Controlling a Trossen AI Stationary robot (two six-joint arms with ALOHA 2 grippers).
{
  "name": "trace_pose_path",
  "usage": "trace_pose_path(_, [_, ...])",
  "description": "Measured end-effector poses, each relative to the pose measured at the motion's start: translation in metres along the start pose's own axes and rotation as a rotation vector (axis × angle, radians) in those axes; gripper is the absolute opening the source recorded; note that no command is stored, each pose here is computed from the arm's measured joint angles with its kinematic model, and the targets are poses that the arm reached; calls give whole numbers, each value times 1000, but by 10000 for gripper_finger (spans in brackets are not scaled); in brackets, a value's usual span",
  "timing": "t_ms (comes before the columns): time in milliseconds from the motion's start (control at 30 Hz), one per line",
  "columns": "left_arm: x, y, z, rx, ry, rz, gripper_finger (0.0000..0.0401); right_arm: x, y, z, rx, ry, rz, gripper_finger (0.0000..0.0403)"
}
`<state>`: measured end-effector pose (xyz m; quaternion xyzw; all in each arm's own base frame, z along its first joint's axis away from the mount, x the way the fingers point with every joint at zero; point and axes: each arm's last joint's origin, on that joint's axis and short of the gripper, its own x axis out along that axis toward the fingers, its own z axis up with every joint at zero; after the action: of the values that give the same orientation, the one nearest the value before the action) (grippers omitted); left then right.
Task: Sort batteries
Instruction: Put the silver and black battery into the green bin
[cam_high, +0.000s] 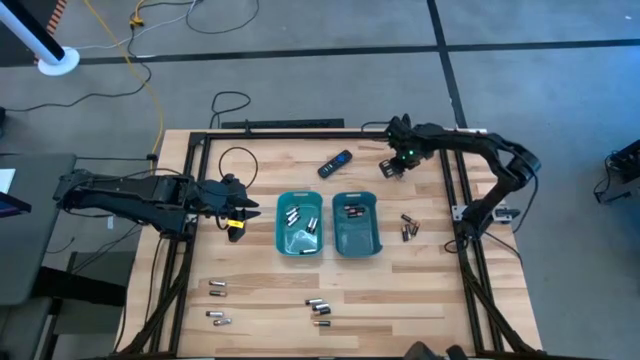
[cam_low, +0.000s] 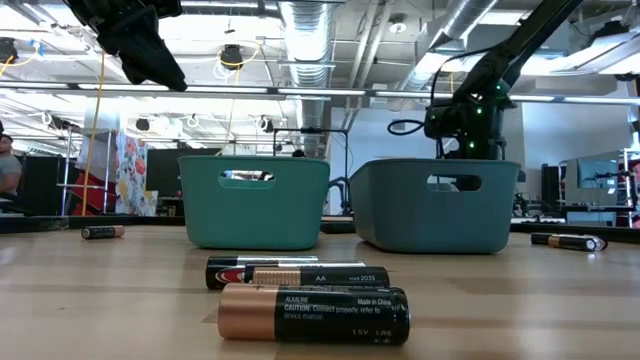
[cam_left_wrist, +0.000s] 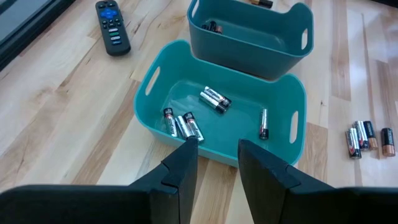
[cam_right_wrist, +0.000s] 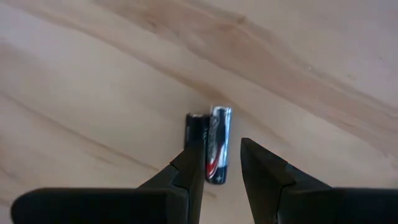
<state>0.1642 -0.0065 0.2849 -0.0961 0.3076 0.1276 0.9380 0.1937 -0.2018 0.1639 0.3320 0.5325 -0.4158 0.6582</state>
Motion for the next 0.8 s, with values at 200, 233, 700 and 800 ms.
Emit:
trace_pose_path(200, [0,0,0,0,0,0,111,11,-6,3,7,29,-15,118])
trace_pose_path(233, [0,0,0,0,0,0,111,14,-5,3,-1,36,-17,118])
trace_pose_path(700, [0,0,0,0,0,0,111,33,-4,3,-10,94,-38,103])
trace_pose_path(800, [0,0,0,0,0,0,111,30,-6,3,-6,88,-37,72])
